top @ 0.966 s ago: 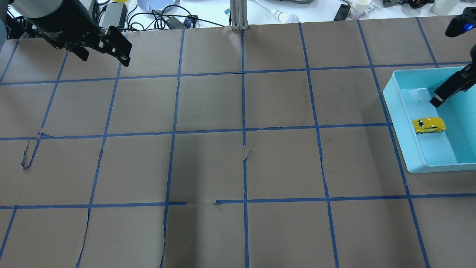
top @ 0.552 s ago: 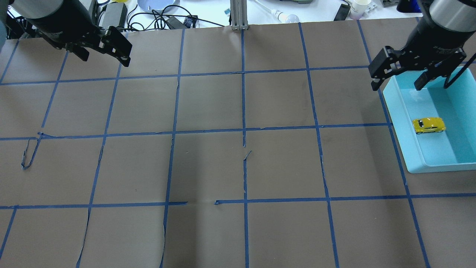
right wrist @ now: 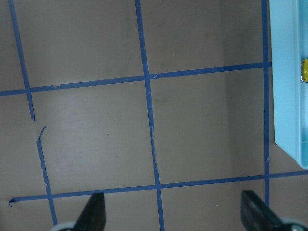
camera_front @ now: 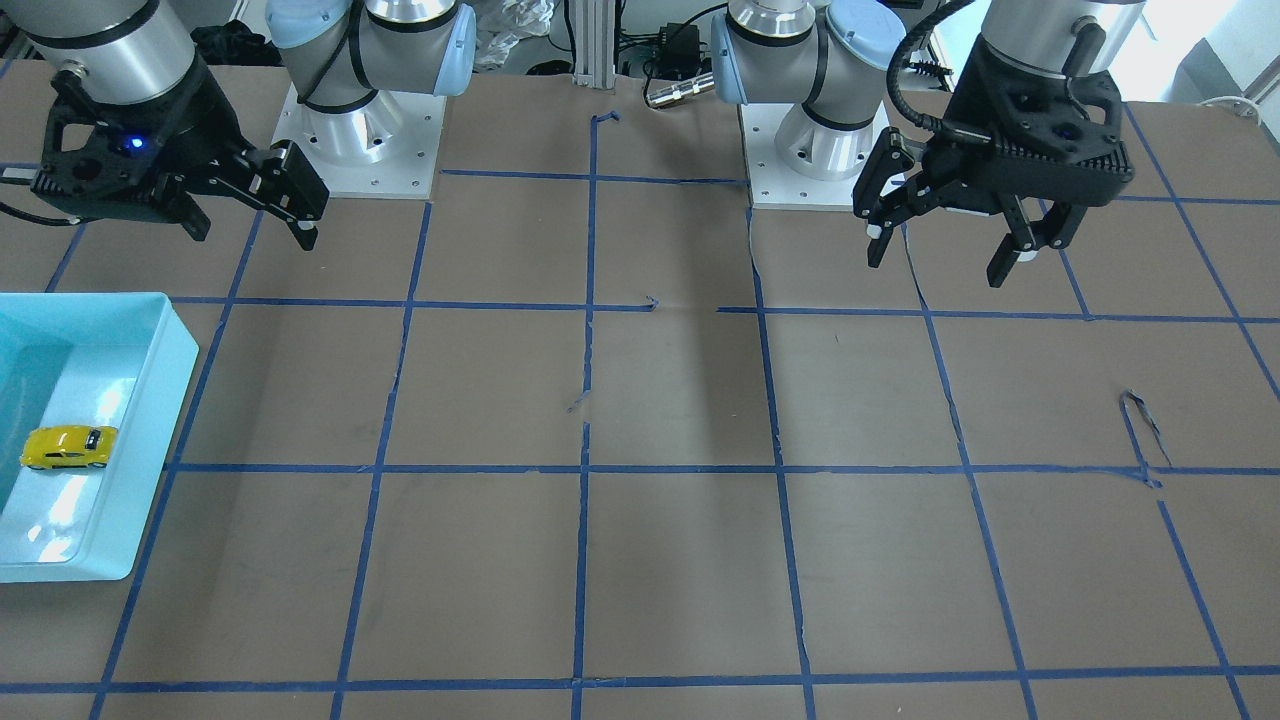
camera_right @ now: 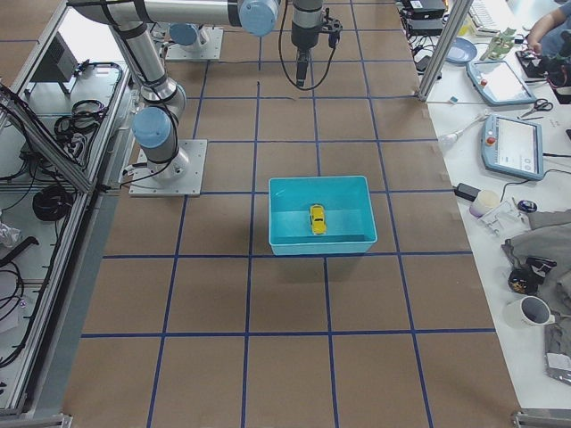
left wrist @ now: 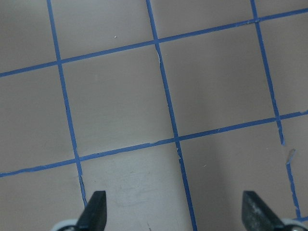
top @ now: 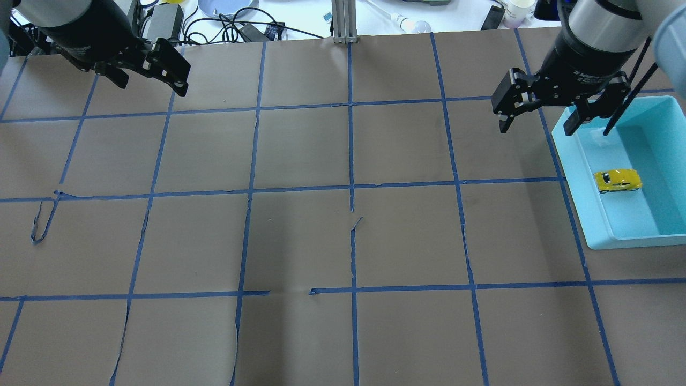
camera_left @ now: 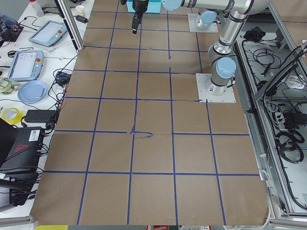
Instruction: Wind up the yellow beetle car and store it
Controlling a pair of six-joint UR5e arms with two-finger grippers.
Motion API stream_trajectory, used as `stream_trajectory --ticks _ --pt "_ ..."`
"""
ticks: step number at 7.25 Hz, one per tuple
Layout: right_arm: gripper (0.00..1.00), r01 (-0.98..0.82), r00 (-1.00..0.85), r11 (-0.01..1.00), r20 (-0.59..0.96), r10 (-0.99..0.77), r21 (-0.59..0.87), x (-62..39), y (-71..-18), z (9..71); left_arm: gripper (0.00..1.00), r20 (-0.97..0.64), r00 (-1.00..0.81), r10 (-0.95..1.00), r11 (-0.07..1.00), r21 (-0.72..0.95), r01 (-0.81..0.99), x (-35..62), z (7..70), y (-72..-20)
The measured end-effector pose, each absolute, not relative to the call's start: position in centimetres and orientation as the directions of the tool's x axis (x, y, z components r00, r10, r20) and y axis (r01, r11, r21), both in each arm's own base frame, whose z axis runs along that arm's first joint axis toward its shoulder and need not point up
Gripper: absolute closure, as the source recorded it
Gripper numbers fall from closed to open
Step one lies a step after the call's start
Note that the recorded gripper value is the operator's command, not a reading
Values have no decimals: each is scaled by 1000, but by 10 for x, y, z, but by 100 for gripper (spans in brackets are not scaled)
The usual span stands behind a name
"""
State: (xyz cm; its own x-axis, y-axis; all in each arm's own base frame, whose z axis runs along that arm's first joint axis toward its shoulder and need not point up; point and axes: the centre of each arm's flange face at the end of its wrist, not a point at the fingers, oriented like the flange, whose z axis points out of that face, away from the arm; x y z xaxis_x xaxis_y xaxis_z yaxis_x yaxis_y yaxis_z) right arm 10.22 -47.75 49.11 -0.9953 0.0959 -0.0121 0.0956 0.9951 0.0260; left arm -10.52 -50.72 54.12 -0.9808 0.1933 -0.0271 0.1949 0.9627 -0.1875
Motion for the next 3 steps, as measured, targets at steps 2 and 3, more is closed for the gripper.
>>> stream_trajectory --ticks 2,3 --pt "0 79 -997 996 -9 80 29 119 -473 489 0 -28 -981 192 963 -187 194 -105 541 -507" --pt "0 74 -997 997 -8 74 30 122 -472 488 0 -28 -981 192 963 -187 194 -105 541 -507"
